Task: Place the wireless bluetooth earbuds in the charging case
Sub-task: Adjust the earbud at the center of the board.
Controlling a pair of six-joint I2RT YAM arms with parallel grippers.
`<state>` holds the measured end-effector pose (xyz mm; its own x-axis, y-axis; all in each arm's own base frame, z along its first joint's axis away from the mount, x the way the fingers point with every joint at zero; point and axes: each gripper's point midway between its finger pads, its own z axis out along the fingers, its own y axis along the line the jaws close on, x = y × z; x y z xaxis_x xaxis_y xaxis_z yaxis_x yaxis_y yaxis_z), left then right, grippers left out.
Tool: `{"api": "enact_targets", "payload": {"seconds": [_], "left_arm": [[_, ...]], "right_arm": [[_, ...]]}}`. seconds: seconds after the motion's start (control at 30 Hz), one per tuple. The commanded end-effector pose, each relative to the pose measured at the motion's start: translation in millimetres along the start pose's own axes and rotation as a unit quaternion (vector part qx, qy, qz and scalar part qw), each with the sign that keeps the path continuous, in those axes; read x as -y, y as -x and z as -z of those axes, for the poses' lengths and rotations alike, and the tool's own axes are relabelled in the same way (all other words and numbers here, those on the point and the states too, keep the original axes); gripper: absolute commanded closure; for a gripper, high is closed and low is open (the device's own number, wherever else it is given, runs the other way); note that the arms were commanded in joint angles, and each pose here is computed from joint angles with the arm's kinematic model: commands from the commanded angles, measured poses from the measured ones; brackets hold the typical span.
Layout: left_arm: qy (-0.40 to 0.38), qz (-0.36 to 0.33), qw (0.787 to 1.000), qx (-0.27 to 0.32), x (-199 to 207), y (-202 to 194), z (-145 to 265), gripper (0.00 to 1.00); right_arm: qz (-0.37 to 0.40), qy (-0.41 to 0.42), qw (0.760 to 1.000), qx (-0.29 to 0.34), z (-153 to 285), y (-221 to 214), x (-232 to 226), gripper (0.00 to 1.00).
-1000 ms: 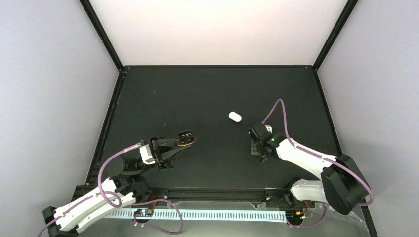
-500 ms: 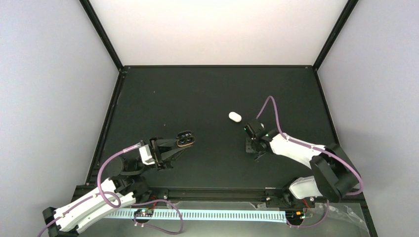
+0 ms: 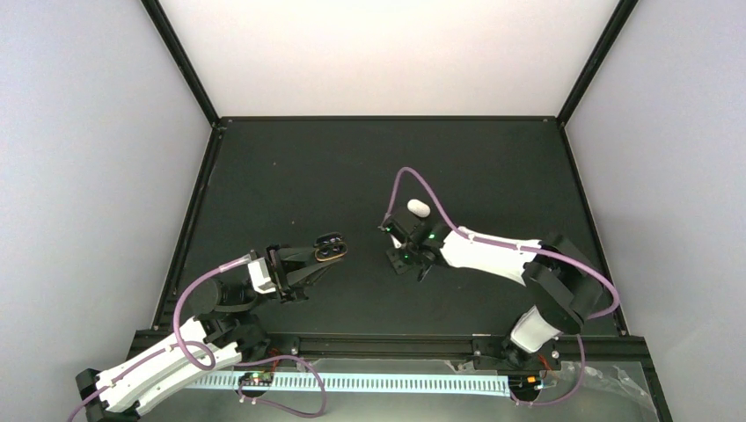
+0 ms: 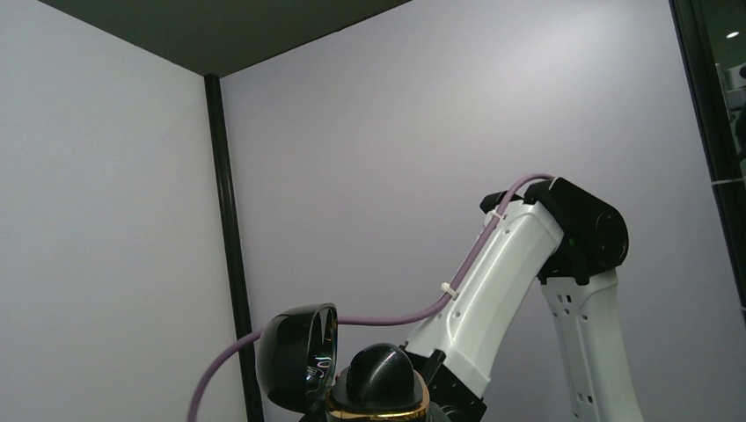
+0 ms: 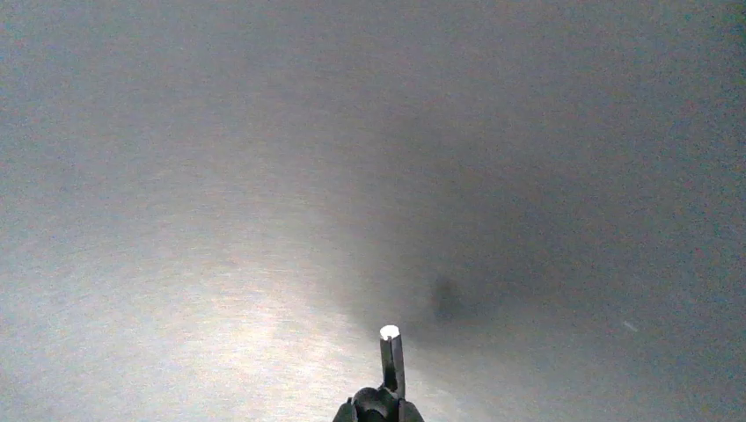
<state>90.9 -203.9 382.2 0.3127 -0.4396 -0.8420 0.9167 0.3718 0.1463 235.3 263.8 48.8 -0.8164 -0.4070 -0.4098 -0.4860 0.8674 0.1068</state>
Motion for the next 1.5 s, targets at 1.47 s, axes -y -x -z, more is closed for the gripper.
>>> {"api": "enact_targets", "payload": {"seconds": [1.47], "left_arm": [[-0.002, -0.007, 1.0, -0.005, 0, 0, -2, 0.98]], "right_arm": [[-0.061, 0.088, 0.994, -0.017, -21, -13, -36, 0.89]]}}
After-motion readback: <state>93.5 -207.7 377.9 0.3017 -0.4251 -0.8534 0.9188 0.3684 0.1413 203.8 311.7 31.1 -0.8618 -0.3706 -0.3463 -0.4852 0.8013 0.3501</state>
